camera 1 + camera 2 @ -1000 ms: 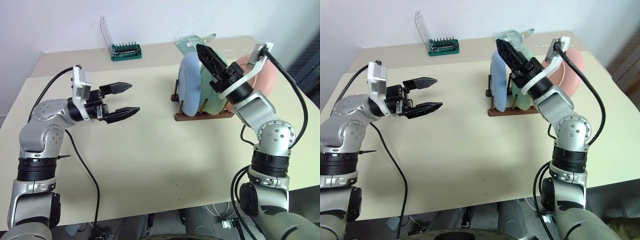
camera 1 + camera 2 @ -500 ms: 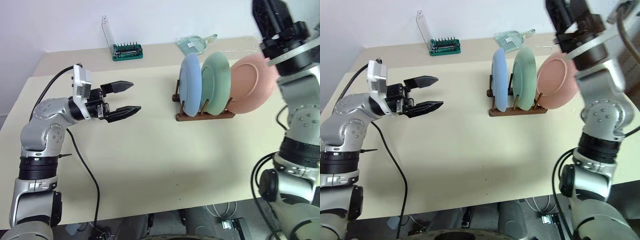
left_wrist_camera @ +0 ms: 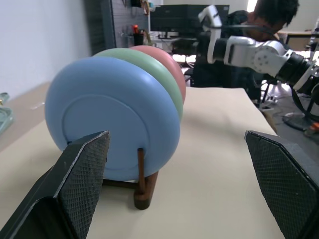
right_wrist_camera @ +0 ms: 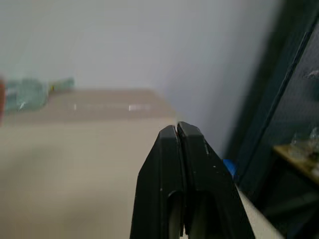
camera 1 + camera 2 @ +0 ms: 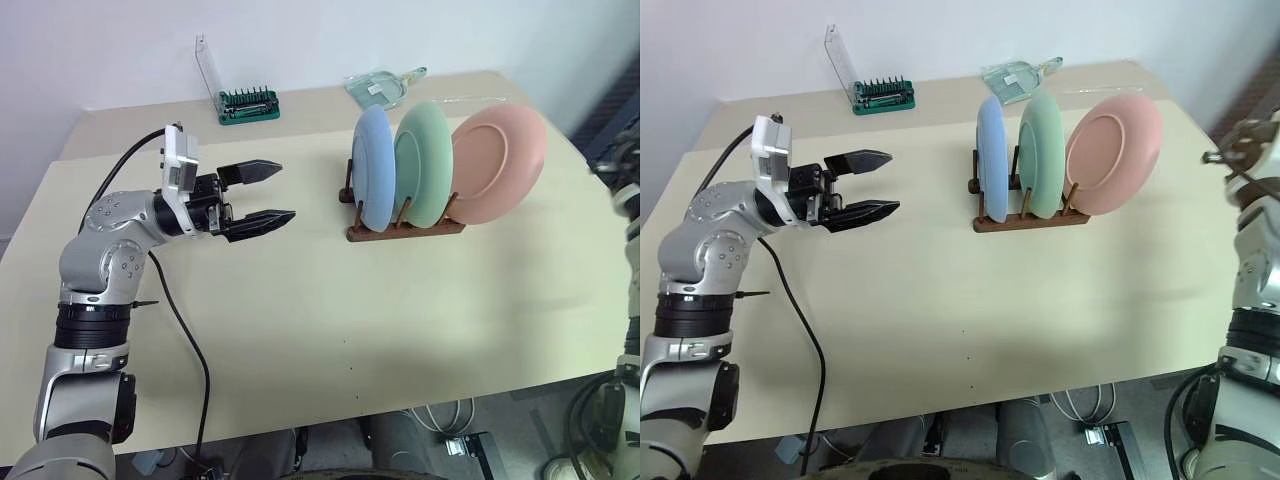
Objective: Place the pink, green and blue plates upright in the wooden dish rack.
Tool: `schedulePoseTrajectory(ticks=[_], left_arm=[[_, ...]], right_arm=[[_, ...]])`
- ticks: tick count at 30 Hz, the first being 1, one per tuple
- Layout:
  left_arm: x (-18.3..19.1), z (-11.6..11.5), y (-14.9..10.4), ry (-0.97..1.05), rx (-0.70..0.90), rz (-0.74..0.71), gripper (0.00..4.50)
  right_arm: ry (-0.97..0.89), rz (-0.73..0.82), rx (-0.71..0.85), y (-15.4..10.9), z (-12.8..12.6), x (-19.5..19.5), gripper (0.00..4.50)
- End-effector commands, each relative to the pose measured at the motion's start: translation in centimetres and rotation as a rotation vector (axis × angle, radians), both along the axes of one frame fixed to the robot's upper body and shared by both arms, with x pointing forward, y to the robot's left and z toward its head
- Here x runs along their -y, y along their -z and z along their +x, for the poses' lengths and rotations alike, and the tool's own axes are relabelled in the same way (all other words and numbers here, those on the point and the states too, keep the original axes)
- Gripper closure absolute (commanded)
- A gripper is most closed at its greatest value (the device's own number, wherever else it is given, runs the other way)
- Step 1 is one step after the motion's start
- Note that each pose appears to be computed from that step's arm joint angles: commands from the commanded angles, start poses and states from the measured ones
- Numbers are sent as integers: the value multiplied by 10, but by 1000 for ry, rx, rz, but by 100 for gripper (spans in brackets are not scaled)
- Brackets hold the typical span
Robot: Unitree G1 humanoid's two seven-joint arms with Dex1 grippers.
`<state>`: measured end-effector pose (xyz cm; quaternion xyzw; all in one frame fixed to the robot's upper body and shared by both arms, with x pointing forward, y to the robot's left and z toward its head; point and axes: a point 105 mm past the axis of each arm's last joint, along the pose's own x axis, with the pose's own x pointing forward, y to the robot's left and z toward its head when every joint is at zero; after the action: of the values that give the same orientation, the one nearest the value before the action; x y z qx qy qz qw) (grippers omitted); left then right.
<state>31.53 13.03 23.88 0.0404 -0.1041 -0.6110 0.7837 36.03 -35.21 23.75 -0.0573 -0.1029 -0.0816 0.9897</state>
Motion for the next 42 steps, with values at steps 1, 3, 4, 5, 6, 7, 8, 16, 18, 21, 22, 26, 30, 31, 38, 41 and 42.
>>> schedulePoseTrajectory(ticks=[1, 3, 4, 5, 6, 7, 8, 16, 18, 21, 22, 26, 30, 31, 38, 41, 42], left_arm=[[0, -1, -12, 9, 54, 0, 0], [0, -1, -12, 12, 55, 2, 0], [1, -1, -12, 13, 55, 2, 0], [1, -1, -12, 12, 57, 4, 0], [1, -1, -12, 12, 58, 5, 0], [1, -2, -11, 11, 59, 5, 0], [1, -2, -11, 11, 59, 4, 0], [-1, -3, -10, 2, 55, 0, 0], [-2, -3, -10, 0, 57, -1, 0], [-2, -3, -11, 0, 54, -4, 0], [-3, -3, -11, 0, 53, -4, 0], [-2, -3, -10, 0, 55, -1, 0], [-1, -4, -9, 7, 49, -4, 0], [0, -4, -8, 9, 48, -5, 0], [3, -4, -4, 12, 36, -5, 0], [2, -6, 0, 11, 32, -6, 0], [3, -7, 0, 11, 32, -6, 0]], right_arm=[[-108, 6, 79, -26, -1, -23, 449], [-130, -24, 42, -22, 1, -29, 449], [-145, -37, 22, -19, 2, -33, 449], [-163, -36, 7, -16, 4, -36, 449], [-183, -47, -3, -14, 4, -41, 449], [-205, -48, 7, -16, 5, -46, 449], [-218, -38, 26, -20, 4, -49, 449], [-309, -92, 85, -39, 3, -68, 449], [-302, -82, 91, -41, 3, -65, 449], [-291, -74, 93, -40, 3, -62, 449], [-278, -82, 97, -41, 3, -60, 449], [-198, -86, 180, -59, -3, -46, 449], [-181, -109, 364, -95, -18, -43, 449], [-260, -31, 430, -105, -24, -50, 449], [-1166, 218, 590, -136, -99, -160, 321], [-1313, 217, 410, -111, -106, -186, 174], [-1335, 214, 363, -104, -108, -188, 124]])
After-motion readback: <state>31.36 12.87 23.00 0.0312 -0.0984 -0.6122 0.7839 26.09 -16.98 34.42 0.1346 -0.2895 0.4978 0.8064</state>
